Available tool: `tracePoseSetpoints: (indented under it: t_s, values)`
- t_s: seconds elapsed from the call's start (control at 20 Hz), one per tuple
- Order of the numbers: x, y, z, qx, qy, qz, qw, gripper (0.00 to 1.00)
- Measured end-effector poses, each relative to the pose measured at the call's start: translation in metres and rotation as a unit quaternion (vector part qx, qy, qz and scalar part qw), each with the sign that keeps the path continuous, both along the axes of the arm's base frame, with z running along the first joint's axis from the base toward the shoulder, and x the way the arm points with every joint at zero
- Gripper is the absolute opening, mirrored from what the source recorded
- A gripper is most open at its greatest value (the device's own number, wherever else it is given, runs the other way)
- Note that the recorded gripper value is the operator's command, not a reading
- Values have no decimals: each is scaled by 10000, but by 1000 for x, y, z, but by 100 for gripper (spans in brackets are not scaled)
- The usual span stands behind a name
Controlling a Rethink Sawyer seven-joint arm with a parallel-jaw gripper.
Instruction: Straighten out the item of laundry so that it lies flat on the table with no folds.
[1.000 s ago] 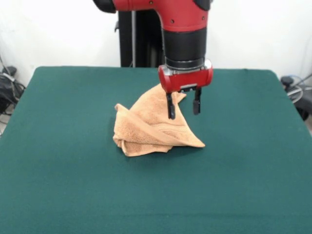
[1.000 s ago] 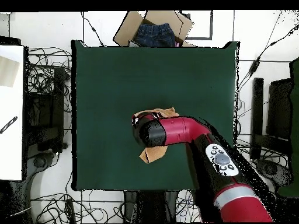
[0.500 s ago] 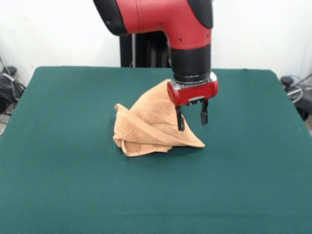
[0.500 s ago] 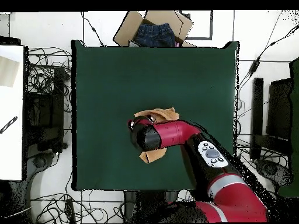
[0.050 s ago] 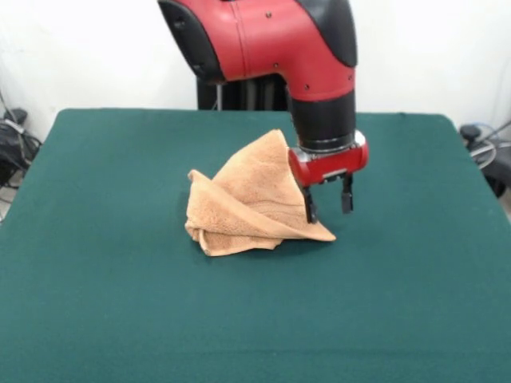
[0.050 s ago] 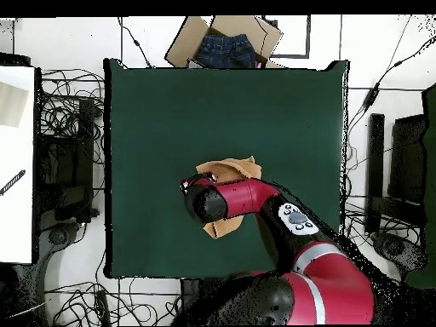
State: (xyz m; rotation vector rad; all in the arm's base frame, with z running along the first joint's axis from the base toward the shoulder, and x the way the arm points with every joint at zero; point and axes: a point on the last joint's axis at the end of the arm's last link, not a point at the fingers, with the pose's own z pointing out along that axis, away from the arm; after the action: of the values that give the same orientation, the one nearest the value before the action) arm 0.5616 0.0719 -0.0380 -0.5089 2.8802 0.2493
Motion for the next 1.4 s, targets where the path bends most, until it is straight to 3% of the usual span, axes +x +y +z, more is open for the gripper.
tracePoseSetpoints:
  t_s: [0.35,0.75,1.15,1.2,1.4]
  values:
    - [0,7,-15,-13,-43,22,10000,100]
    - [-3,21,-17,-627,-175,264,9975,100]
    - [2,16,-17,-660,-220,-196,9974,100]
    - [3,13,-17,-663,-233,-256,9972,0]
    - [7,-6,-18,-661,-335,-448,9962,0]
